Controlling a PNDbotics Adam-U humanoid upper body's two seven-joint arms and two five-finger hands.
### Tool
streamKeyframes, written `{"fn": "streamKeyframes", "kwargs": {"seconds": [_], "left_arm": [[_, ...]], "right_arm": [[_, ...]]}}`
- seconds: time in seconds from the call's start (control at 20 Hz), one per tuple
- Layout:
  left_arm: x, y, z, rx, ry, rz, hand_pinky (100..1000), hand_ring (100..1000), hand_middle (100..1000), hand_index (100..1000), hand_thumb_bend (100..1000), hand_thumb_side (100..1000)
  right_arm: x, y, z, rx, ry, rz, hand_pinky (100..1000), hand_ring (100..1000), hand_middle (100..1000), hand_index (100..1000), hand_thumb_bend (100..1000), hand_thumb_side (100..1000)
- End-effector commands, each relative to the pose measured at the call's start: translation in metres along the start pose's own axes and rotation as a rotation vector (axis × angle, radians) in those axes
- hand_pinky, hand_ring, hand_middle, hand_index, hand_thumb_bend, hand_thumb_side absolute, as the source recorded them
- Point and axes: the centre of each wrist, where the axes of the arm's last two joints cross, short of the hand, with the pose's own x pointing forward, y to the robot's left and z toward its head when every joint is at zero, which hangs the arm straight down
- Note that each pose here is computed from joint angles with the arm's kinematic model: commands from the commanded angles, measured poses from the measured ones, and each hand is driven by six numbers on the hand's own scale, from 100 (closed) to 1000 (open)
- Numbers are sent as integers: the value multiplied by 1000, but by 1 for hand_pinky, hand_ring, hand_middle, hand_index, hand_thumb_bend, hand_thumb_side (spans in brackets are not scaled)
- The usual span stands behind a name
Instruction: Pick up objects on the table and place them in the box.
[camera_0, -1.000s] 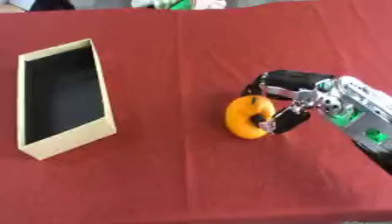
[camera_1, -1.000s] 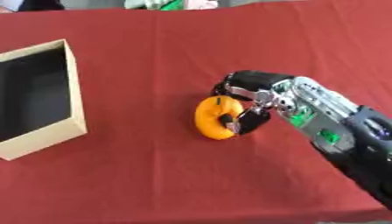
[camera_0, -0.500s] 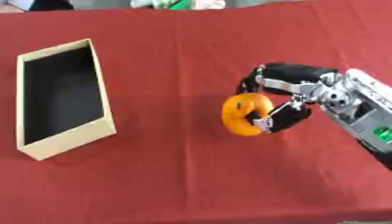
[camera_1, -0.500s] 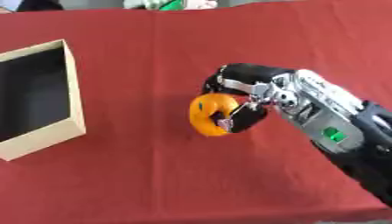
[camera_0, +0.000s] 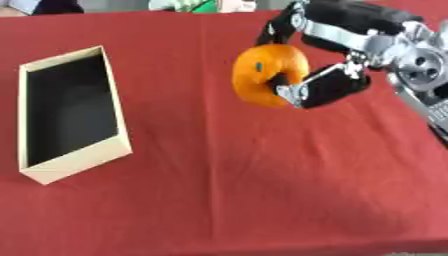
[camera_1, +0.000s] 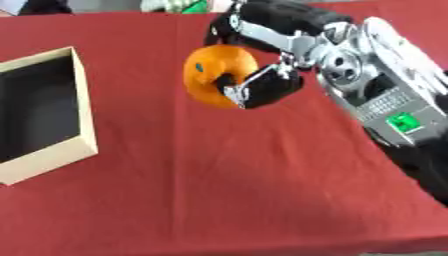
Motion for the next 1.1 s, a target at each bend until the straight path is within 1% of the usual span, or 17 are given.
{"fn": "streamKeyframes", "kwargs": {"seconds": [0.05,0.25,0.4,0.55,0.65,0.8,1.1], "left_arm": [[9,1,-9,7,-47,21,613,688,638,749,528,850],[13,-2,-14,16,-73,49,615,689,641,750,537,844],[17,-5,-18,22,-95,71,617,690,644,750,542,840],[21,-8,-22,33,-124,92,620,690,646,750,551,834],[23,-8,-25,41,-143,101,622,690,648,750,555,831],[27,-11,-29,48,-171,121,624,690,649,751,559,829],[34,-19,-32,51,-192,175,624,690,650,751,562,828]], "right_arm": [[15,-14,-23,-106,-27,39,850,684,459,727,100,100],[34,-15,-63,-165,-53,90,846,689,462,722,100,100],[44,-10,-90,-223,-44,129,838,688,463,715,100,100],[53,0,-112,-278,-29,159,834,688,465,712,100,100],[59,8,-124,-290,-27,164,837,689,464,716,100,100],[66,25,-141,-276,-24,155,839,691,465,718,100,100],[73,63,-165,-254,-15,167,840,692,467,721,100,100]]}}
